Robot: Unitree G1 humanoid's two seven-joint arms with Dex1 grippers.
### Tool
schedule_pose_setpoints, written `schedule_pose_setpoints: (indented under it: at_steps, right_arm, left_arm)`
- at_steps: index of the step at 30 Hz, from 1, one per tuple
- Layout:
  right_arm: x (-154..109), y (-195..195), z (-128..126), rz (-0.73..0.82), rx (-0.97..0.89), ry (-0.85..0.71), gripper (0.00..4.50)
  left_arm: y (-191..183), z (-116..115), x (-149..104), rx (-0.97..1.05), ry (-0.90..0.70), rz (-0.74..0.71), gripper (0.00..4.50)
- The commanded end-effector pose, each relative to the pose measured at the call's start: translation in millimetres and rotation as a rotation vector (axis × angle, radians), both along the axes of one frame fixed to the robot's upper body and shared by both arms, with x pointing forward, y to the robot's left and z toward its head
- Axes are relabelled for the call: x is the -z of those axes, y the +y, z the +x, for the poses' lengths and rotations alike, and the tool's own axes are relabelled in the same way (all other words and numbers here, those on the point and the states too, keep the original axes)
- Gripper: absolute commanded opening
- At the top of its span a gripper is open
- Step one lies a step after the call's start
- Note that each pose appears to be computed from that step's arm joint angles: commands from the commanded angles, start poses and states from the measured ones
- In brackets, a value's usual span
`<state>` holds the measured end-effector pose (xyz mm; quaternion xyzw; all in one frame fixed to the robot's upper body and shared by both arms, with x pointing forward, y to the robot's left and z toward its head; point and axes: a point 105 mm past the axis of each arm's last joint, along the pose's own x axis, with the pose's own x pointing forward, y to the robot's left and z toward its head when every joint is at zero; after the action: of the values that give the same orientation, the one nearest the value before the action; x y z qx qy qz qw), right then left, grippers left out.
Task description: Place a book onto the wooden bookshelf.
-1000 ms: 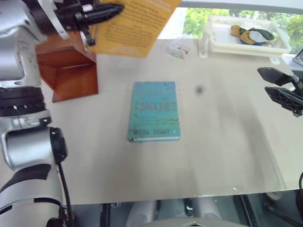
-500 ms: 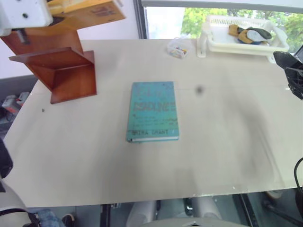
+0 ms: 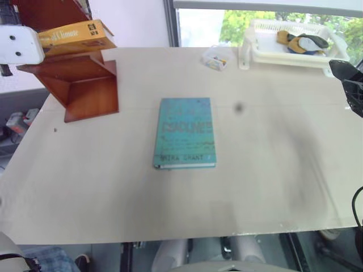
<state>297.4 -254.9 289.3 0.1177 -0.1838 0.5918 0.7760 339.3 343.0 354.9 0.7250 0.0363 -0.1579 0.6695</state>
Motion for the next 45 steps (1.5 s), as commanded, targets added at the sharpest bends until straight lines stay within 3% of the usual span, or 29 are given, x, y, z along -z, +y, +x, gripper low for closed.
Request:
schedule_pose_setpoints:
  at_steps: [1, 9, 18, 20, 27, 30, 32, 34, 37, 41, 45]
  right_arm:
    - [-15, -7, -13, -0.024, 0.006, -0.086, 4.50]
    - [-16, -9, -13, -0.032, 0.022, -0.092, 4.50]
    - [-13, -10, -14, -0.044, 0.033, -0.091, 4.50]
    - [-13, -10, -14, -0.044, 0.035, -0.089, 4.50]
    - [-12, -9, -13, -0.048, 0.035, -0.080, 4.50]
    - [-10, -10, -13, -0.055, 0.044, -0.069, 4.50]
    - [-7, -12, -14, -0.062, 0.049, -0.057, 4.50]
    - [-2, -15, -16, -0.079, 0.071, -0.033, 4.50]
    - [18, -22, -19, -0.162, 0.131, 0.039, 4.50]
    - [58, -30, -24, -0.340, 0.246, 0.132, 4.50]
    - [89, -31, -36, -0.422, 0.284, 0.205, 4.50]
  left_arm:
    - [-9, -1, -20, 0.066, -0.111, -0.025, 0.66]
    - [-18, 11, -17, 0.125, -0.143, -0.106, 0.66]
    - [19, 3, -10, -0.055, -0.083, -0.059, 0.66]
    - [26, 1, -9, -0.092, -0.074, -0.061, 1.67]
    - [41, -1, -8, -0.176, -0.082, -0.013, 4.47]
    - [42, -5, -9, -0.165, -0.088, -0.051, 4.47]
    - [36, -7, -13, -0.117, -0.100, -0.129, 4.47]
    - [24, -10, -15, -0.015, -0.091, -0.317, 4.47]
    - [7, -20, 1, 0.128, -0.010, -0.596, 4.47]
    - [-10, -46, 66, 0.137, 0.143, -0.888, 4.47]
    - [-39, -73, 133, 0.037, 0.265, -1.116, 4.47]
